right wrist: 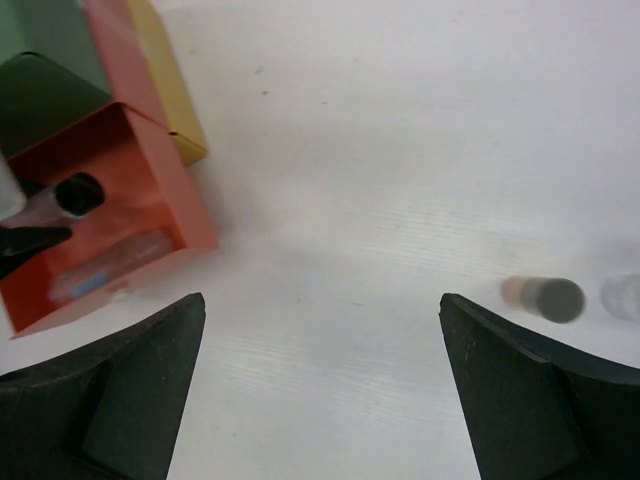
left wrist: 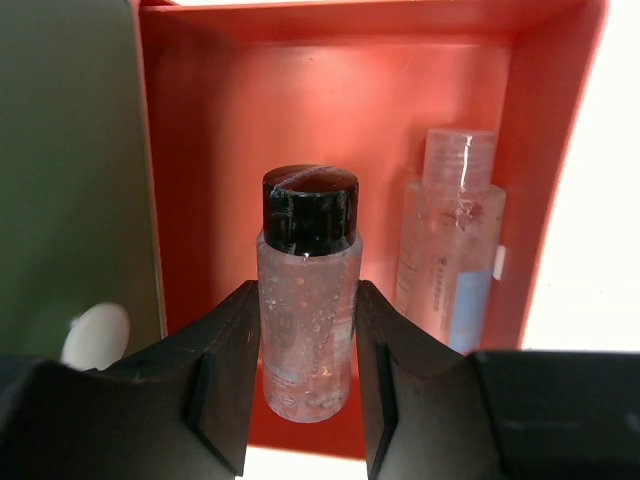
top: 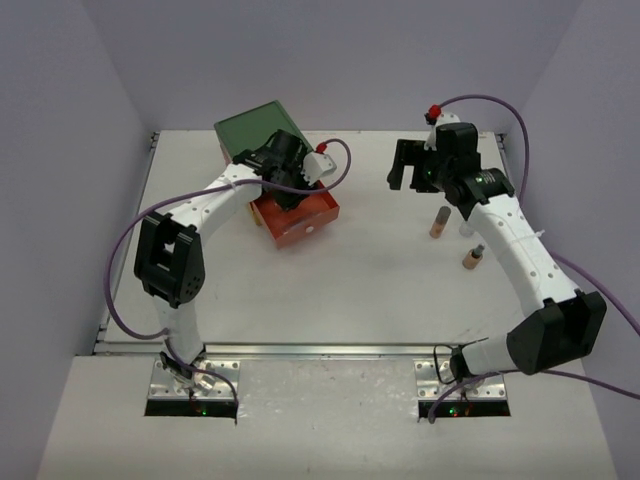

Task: Organize the makeup

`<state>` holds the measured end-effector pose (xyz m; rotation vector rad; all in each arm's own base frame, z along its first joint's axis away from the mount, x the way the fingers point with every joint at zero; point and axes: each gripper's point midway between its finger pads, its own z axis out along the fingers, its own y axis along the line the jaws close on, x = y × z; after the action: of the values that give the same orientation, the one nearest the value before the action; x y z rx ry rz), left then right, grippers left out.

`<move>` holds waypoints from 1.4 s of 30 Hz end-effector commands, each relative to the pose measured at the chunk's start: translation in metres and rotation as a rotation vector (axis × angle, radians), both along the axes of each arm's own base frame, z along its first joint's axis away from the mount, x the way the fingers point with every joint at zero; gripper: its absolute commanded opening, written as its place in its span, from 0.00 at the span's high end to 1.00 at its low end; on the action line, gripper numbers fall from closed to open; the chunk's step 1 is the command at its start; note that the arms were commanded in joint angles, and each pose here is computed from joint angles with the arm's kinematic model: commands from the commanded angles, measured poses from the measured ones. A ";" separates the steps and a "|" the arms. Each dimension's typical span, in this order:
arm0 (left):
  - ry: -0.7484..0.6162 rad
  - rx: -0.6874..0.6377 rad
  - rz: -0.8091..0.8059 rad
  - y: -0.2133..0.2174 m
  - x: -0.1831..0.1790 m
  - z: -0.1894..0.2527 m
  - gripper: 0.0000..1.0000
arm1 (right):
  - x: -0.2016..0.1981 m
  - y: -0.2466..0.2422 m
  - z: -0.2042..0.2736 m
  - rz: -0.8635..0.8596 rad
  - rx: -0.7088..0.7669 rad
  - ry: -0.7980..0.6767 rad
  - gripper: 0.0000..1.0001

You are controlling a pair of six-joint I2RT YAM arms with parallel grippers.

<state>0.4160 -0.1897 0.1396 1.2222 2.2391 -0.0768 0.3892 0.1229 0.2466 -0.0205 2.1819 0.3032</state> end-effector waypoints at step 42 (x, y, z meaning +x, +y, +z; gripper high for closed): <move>-0.083 -0.086 -0.016 -0.020 0.013 0.059 0.42 | 0.018 -0.221 -0.162 -0.568 -0.098 0.473 0.14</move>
<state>0.4319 -0.2024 0.1753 1.1923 2.1717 -0.0882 0.3895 -0.0945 0.0837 0.6463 2.5763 -0.1517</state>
